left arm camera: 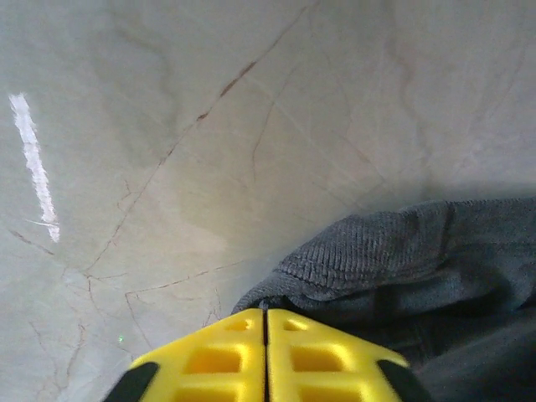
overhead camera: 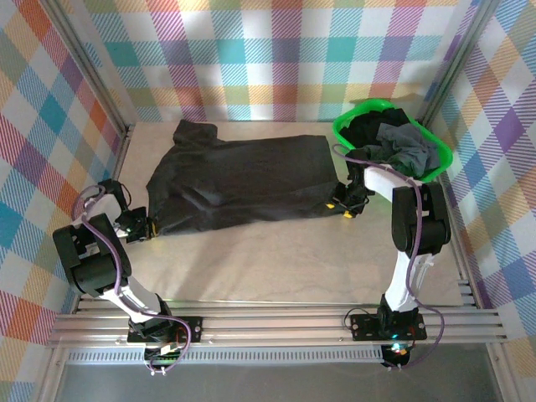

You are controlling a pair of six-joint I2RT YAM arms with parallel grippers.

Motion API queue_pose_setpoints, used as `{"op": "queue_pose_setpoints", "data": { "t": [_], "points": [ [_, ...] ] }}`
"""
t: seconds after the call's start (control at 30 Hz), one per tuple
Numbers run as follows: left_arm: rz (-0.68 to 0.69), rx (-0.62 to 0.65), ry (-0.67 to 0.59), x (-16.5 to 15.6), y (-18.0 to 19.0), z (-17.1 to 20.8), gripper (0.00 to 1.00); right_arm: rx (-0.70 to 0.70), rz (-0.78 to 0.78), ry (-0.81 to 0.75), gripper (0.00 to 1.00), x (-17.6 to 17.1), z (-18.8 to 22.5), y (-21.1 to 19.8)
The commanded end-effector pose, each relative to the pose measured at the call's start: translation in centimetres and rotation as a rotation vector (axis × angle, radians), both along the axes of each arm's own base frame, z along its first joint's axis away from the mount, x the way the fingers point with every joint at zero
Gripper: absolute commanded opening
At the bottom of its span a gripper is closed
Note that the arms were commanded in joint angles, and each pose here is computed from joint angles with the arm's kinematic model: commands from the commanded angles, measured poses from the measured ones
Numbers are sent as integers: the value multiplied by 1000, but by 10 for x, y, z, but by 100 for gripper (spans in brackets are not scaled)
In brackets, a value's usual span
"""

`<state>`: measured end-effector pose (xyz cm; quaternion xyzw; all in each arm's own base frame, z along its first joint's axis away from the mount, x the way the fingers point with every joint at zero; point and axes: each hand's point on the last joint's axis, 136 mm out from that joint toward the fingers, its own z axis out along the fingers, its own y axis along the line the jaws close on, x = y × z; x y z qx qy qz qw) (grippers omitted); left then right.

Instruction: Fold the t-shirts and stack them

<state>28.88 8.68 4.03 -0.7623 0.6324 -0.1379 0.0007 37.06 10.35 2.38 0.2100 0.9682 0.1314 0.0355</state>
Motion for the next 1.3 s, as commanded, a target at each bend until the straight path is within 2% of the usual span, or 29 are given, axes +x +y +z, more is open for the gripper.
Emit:
{"op": "queue_pose_setpoints", "data": {
  "t": [0.0, 0.2, 0.27, 0.33, 0.5, 0.63, 0.77, 0.97, 1.27],
  "points": [
    [-9, 19, 39, -6, 7, 15, 3, -32, -17, 26, 50, 3, -12, -7],
    [-23, 13, 96, -21, 4, 17, 0, -69, -31, 52, 44, 5, -20, -12],
    [-29, 8, 103, -21, 3, 15, 0, -83, -32, 57, 38, 5, -22, -14],
    [-52, 10, 118, -22, 5, 15, 0, -99, -35, 60, 28, 6, -23, -17],
    [-162, 42, 176, -22, 14, 23, 0, -145, -31, 74, 11, 1, -24, -25],
    [-253, 77, 233, -26, 24, 31, 0, -182, -14, 76, 2, -3, -24, -31],
    [-309, 115, 261, -31, 31, 35, 0, -203, 6, 70, 0, -6, -19, -34],
    [-356, 85, 290, -42, 24, 20, 0, -226, 40, 82, 0, -21, -8, -36],
    [-488, 186, 390, -68, 39, 23, 0, -271, 46, 155, 0, -72, 2, -50]
  ]
}}
